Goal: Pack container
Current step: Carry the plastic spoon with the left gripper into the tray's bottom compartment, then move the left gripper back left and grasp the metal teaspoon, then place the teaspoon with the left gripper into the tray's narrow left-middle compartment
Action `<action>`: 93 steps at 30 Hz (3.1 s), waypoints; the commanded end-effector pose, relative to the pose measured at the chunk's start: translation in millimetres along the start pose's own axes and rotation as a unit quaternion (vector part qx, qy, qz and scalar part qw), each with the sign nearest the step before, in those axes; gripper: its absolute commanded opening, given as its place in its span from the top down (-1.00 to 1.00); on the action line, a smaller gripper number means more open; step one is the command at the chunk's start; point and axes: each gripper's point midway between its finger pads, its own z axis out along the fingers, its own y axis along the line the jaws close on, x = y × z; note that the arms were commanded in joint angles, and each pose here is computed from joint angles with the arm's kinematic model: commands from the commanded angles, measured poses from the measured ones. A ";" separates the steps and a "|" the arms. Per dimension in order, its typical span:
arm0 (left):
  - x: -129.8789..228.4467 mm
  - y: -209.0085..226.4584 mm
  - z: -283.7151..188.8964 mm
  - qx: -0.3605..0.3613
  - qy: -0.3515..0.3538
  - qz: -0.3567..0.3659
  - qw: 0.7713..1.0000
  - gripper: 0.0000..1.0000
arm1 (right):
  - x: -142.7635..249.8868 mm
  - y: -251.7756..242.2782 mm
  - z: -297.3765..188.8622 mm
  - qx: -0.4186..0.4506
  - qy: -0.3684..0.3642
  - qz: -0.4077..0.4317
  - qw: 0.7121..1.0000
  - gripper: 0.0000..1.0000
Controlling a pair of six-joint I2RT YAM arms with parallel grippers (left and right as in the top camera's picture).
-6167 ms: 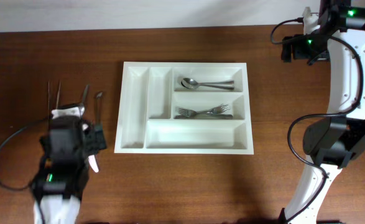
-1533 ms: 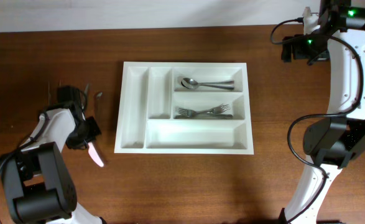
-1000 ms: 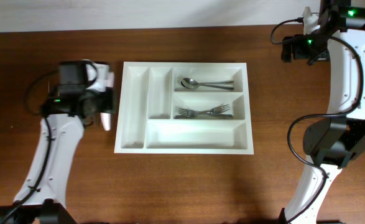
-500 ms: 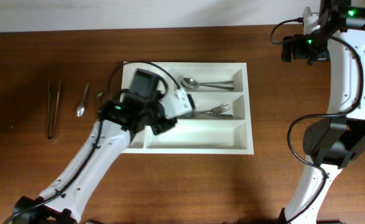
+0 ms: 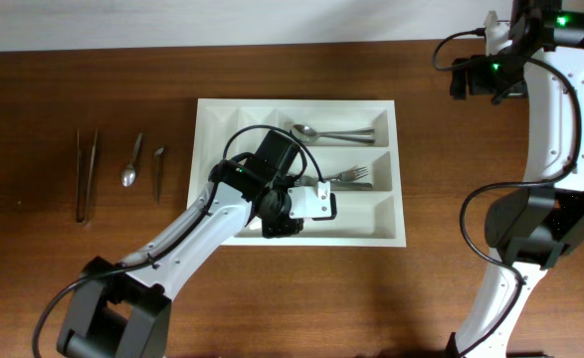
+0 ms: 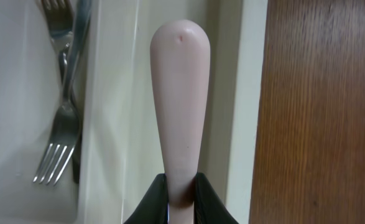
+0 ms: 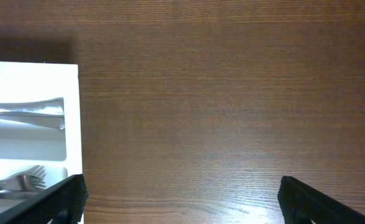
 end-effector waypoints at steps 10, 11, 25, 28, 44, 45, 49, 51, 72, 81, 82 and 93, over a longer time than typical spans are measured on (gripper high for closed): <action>-2.2 68.0 -61.5 -0.166 0.029 -0.107 0.980 -0.57 | -2.9 -2.4 -7.4 0.005 -0.010 0.003 1.000 -0.98; -1.6 79.6 -75.7 -0.190 0.024 -0.134 0.972 -0.61 | -2.9 -2.4 -7.4 0.005 -0.010 0.003 1.000 -0.98; 184.6 152.9 -205.8 -0.350 -0.003 -0.598 0.721 -0.28 | -2.9 -2.4 -7.4 0.005 -0.010 0.003 1.000 -0.98; 208.7 154.3 -210.6 -0.352 -0.001 -0.618 0.703 -0.26 | -2.9 -2.4 -7.4 0.005 -0.010 0.003 1.000 -0.98; 290.0 155.4 -97.5 -0.254 0.093 -0.679 0.683 -0.28 | -2.9 -2.4 -7.4 0.005 -0.010 0.003 1.000 -0.98; 291.1 155.5 -89.7 -0.246 0.093 -0.681 0.684 -0.29 | -2.9 -2.4 -7.4 0.005 -0.010 0.003 1.000 -0.98; 295.7 156.2 -63.1 -0.219 0.090 -0.686 0.688 -0.29 | -2.9 -2.4 -7.4 0.005 -0.010 0.003 1.000 -0.98; 298.4 156.8 -55.9 -0.215 0.090 -0.687 0.688 -0.29 | -2.9 -2.4 -7.4 0.005 -0.010 0.003 1.000 -0.98; 318.0 144.2 -11.4 -0.180 0.122 -0.698 0.683 0.96 | -2.9 -2.4 -7.4 0.005 -0.010 0.003 1.000 -0.98; 306.6 164.2 -40.2 -0.193 0.111 -0.694 0.685 0.96 | -2.9 -2.4 -7.4 0.005 -0.010 0.003 1.000 -0.98; 303.7 168.7 -46.7 -0.197 0.108 -0.693 0.686 0.96 | -2.9 -2.4 -7.4 0.005 -0.010 0.003 1.000 -0.98; 218.6 212.7 -137.5 -0.257 0.030 -0.669 0.696 0.96 | -2.9 -2.4 -7.4 0.005 -0.010 0.003 1.000 -0.98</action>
